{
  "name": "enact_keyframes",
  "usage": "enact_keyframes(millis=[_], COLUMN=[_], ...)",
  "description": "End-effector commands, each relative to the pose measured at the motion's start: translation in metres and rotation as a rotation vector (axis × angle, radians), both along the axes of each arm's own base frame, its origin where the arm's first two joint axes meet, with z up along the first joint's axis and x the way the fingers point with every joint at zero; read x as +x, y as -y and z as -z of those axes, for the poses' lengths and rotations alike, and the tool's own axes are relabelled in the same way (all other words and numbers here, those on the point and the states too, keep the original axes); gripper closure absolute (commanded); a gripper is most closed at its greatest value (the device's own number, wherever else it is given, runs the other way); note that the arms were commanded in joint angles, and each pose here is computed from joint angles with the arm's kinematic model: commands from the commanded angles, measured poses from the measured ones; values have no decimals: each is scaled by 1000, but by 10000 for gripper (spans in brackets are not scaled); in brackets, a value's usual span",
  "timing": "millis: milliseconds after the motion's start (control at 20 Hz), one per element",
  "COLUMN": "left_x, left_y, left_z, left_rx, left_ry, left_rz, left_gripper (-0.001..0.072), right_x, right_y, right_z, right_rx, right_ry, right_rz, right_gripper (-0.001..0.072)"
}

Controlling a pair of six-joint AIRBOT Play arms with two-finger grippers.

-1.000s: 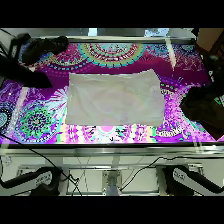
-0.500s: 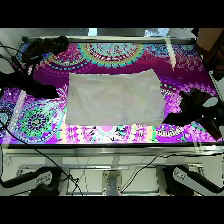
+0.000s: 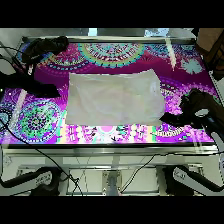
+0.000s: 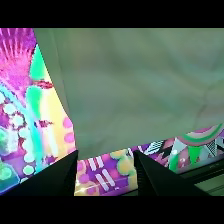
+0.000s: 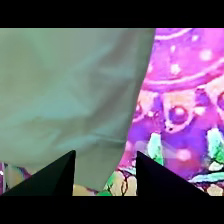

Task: Fold the shirts.

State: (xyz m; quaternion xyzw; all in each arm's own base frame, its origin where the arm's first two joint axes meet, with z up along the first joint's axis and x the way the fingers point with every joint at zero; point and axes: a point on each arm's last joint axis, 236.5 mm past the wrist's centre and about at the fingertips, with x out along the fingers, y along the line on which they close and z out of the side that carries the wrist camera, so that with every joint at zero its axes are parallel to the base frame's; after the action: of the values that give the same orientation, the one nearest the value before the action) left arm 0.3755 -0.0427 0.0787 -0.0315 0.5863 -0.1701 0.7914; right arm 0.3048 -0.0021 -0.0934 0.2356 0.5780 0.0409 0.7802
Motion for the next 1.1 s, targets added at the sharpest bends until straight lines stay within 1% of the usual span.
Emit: enact_keyframes(millis=[0, 300, 350, 450, 500, 550, 600, 650, 800, 850, 950, 1050], left_x=[1, 1, 1, 1, 1, 1, 1, 1, -3, -6, -14, -28], left_y=[0, -4, -6, -7, -7, -7, -7, -8, -25, -36, -50, -55], left_z=[0, 5, 6, 6, 6, 6, 6, 6, 16, 23, 37, 55], left_rx=[0, 18, 25, 30, 30, 31, 31, 32, 89, 101, 54, -67], left_ry=[0, -11, -12, -12, -12, -12, -13, -13, -42, -65, -114, -180], left_rz=[-4, -5, -6, -7, -7, -7, -7, -7, -26, -56, -131, -214], left_gripper=[295, 295, 295, 295, 295, 295, 295, 295, 297, 297, 297, 292], right_x=[13, 5, 6, 14, 18, 21, 22, 22, 23, 23, 22, 23], right_y=[8, -9, -12, -18, -20, -19, -17, -17, -16, -15, -15, -15], right_z=[8, 27, 28, 23, 20, 20, 20, 20, 20, 20, 21, 21], right_rx=[0, 101, 113, 148, 159, 159, 153, 150, 132, 129, 121, 116], right_ry=[23, -64, -63, -29, -10, -1, 2, 4, 21, 25, 29, 34], right_rz=[81, 103, 107, 102, 106, 116, 118, 115, 86, 79, 65, 58], right_gripper=[335, 337, 377, 429, 496, 509, 540, 634, 686, 686, 686, 686])
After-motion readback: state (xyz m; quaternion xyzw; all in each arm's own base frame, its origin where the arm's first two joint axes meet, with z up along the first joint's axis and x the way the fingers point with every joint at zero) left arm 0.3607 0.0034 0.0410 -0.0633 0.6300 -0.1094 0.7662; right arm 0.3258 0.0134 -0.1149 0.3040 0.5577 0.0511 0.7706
